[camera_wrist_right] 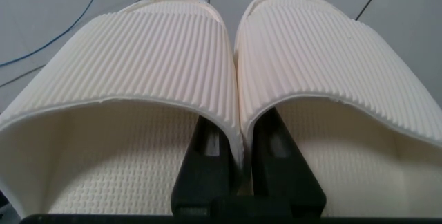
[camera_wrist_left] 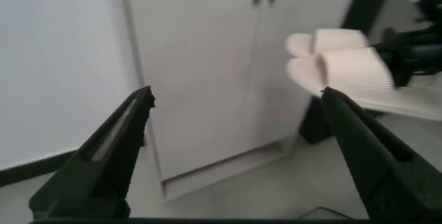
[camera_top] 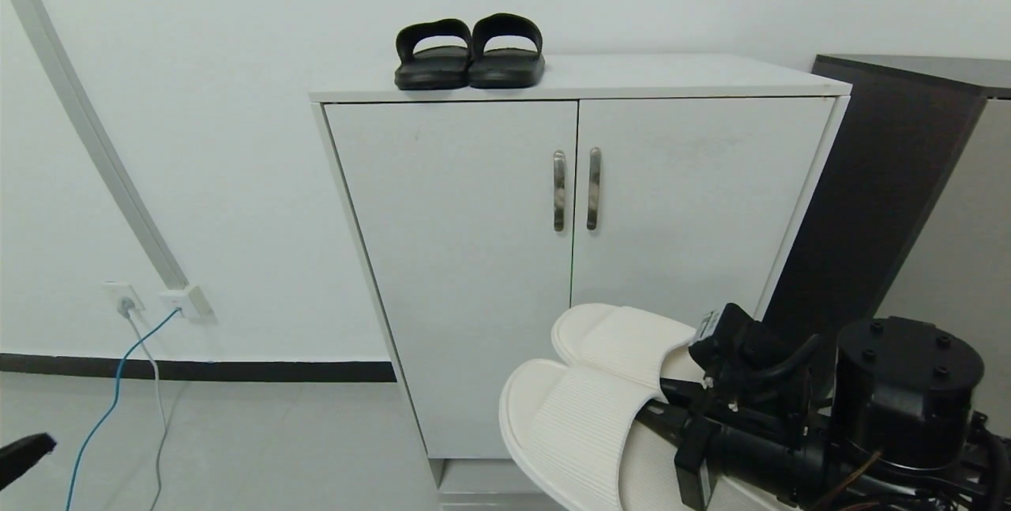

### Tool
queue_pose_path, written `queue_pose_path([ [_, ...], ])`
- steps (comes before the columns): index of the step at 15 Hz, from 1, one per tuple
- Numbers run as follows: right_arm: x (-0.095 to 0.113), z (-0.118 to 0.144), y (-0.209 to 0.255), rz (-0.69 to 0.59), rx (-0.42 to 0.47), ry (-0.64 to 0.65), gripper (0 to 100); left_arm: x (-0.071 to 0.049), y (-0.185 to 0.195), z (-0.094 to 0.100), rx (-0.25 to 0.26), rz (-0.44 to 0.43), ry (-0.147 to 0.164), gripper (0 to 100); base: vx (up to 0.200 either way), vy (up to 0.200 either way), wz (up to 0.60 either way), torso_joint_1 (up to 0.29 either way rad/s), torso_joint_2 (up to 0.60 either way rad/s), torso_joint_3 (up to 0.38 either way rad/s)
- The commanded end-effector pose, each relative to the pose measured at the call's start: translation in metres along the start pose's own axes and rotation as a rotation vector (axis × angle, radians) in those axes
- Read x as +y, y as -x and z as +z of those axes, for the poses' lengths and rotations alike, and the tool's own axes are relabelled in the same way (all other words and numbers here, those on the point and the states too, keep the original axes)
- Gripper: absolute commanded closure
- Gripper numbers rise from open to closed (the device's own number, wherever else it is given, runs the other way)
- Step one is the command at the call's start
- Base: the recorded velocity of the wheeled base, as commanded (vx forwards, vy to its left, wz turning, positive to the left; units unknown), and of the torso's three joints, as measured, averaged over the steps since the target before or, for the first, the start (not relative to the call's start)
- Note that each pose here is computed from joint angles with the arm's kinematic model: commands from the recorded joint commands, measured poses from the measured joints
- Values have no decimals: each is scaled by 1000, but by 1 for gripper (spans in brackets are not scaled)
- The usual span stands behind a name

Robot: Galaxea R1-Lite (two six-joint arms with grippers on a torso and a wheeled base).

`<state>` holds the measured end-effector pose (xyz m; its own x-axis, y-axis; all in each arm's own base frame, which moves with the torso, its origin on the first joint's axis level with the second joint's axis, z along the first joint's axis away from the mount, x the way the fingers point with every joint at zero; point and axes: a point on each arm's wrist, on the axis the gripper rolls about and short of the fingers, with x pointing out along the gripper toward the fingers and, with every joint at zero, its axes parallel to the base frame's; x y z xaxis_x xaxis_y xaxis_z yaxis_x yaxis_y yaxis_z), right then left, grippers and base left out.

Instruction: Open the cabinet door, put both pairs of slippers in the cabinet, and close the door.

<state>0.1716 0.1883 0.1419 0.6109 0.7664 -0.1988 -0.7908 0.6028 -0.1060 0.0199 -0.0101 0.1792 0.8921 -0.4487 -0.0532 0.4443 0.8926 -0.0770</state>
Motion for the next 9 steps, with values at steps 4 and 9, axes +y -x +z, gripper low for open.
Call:
queue_pose_path([
  [4, 0, -5, -3, 4, 23, 0, 100, 10, -95, 57, 92, -334, 21, 0, 0, 0, 0, 2, 153, 65],
  [9, 1, -10, -7, 6, 43, -1, 100, -24, -177, 86, 110, -569, 65, 0, 0, 0, 0, 0, 10, 3],
])
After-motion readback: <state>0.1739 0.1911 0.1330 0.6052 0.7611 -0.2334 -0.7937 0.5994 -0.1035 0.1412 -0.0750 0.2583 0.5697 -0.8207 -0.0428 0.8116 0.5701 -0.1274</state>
